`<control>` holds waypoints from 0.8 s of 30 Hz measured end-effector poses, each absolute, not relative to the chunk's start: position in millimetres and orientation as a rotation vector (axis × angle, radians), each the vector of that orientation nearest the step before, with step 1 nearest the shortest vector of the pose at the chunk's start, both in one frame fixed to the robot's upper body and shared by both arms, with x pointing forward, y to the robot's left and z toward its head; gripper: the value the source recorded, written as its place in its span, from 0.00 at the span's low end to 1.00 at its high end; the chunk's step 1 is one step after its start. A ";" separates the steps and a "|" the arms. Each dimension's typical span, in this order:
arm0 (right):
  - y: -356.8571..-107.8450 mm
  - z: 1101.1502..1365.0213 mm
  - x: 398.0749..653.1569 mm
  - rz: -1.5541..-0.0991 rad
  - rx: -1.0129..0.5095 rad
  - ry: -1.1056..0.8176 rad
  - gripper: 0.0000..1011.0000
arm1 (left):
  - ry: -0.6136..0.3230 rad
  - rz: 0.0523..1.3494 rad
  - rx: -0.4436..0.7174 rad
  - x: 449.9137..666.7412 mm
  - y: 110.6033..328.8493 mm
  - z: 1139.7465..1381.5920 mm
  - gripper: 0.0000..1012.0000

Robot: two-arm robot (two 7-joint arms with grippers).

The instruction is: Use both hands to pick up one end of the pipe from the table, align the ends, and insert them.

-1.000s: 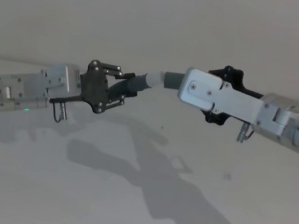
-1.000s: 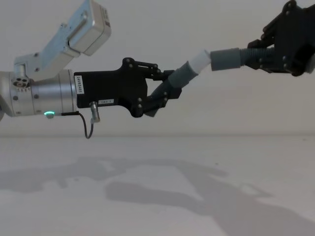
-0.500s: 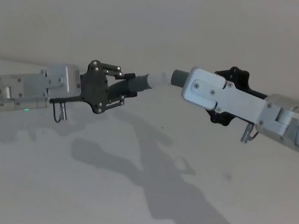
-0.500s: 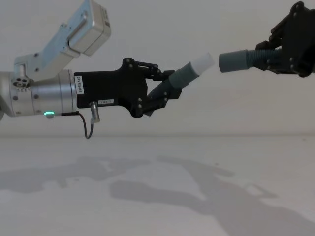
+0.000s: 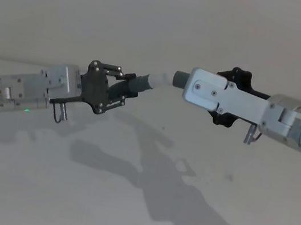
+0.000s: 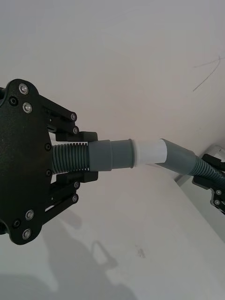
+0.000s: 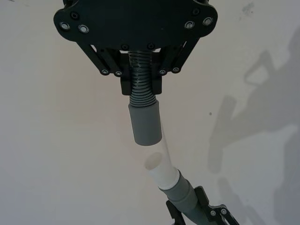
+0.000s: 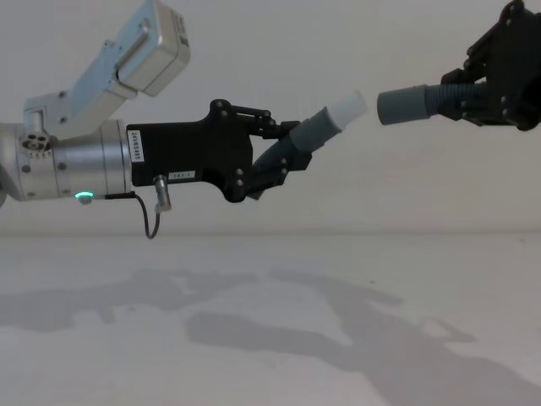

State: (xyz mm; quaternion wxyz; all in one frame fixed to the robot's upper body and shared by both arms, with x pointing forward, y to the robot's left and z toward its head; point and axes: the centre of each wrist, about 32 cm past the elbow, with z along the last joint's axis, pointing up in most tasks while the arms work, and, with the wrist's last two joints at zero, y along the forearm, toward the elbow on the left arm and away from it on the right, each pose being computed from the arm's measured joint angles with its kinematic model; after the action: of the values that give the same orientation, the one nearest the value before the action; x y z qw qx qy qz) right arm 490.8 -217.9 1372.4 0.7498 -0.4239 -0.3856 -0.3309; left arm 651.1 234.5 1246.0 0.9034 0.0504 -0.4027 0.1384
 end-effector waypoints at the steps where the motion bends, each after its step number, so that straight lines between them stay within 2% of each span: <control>1: -217.9 1373.0 490.2 -0.723 -0.928 -0.843 0.22 | -0.832 0.286 0.104 651.2 234.6 1246.1 0.32; 24: -212.2 1381.1 484.3 -0.698 -0.941 -0.860 0.22 | -0.832 0.286 0.104 651.1 234.5 1246.0 0.32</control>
State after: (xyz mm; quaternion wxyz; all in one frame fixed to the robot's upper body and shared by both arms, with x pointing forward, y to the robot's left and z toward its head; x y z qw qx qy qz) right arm 484.3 -212.2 1381.1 0.7473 -0.4301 -0.3932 -0.3191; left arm 651.1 234.5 1246.0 0.9034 0.0503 -0.4027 0.1386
